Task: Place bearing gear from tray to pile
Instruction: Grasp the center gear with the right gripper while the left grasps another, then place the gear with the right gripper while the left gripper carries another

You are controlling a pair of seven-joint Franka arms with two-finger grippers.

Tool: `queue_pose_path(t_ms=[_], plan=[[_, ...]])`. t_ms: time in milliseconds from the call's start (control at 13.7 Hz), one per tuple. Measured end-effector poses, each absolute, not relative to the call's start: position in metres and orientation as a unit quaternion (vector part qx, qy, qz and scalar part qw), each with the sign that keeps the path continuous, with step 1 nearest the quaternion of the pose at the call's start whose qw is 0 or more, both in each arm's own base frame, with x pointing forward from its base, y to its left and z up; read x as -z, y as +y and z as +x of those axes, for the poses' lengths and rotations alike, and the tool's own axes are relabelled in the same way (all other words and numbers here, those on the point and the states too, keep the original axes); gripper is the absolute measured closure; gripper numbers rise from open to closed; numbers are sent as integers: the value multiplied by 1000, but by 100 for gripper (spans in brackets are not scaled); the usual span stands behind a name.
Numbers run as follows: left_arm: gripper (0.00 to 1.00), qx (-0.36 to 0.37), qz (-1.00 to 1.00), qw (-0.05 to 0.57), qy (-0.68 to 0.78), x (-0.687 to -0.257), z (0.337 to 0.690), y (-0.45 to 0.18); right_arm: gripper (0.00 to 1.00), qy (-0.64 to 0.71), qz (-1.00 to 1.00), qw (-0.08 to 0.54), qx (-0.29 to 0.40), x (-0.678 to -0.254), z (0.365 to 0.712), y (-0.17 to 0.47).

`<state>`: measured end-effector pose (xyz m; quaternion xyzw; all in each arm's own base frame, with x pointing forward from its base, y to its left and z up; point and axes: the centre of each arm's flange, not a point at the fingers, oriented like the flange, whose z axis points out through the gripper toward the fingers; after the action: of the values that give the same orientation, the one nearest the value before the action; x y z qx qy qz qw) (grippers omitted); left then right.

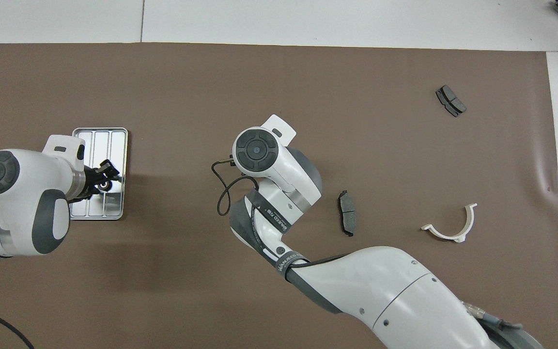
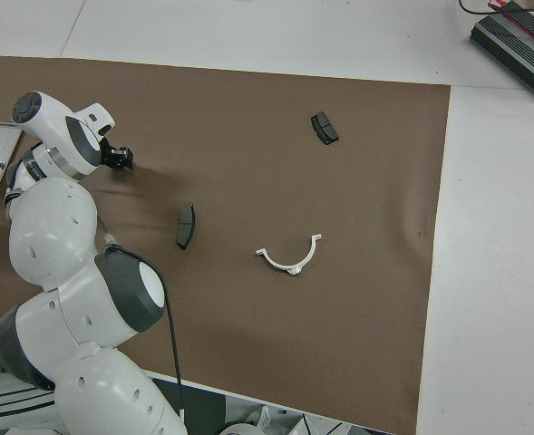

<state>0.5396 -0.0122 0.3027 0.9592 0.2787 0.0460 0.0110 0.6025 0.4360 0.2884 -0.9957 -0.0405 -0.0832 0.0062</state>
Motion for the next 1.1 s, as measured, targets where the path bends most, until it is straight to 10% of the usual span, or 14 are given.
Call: queue_pose_path(t_ms=[293, 659, 1098], plan=[[41, -48, 961, 11, 272, -302, 539, -11, 76, -39, -996, 6, 84, -290, 603, 435], [65, -49, 961, 11, 270, -302, 538, -10, 76, -31, -996, 7, 84, -290, 604, 434], [65, -58, 966, 14, 253, -345, 567, -20, 76, -41, -996, -13, 80, -291, 676, 311]])
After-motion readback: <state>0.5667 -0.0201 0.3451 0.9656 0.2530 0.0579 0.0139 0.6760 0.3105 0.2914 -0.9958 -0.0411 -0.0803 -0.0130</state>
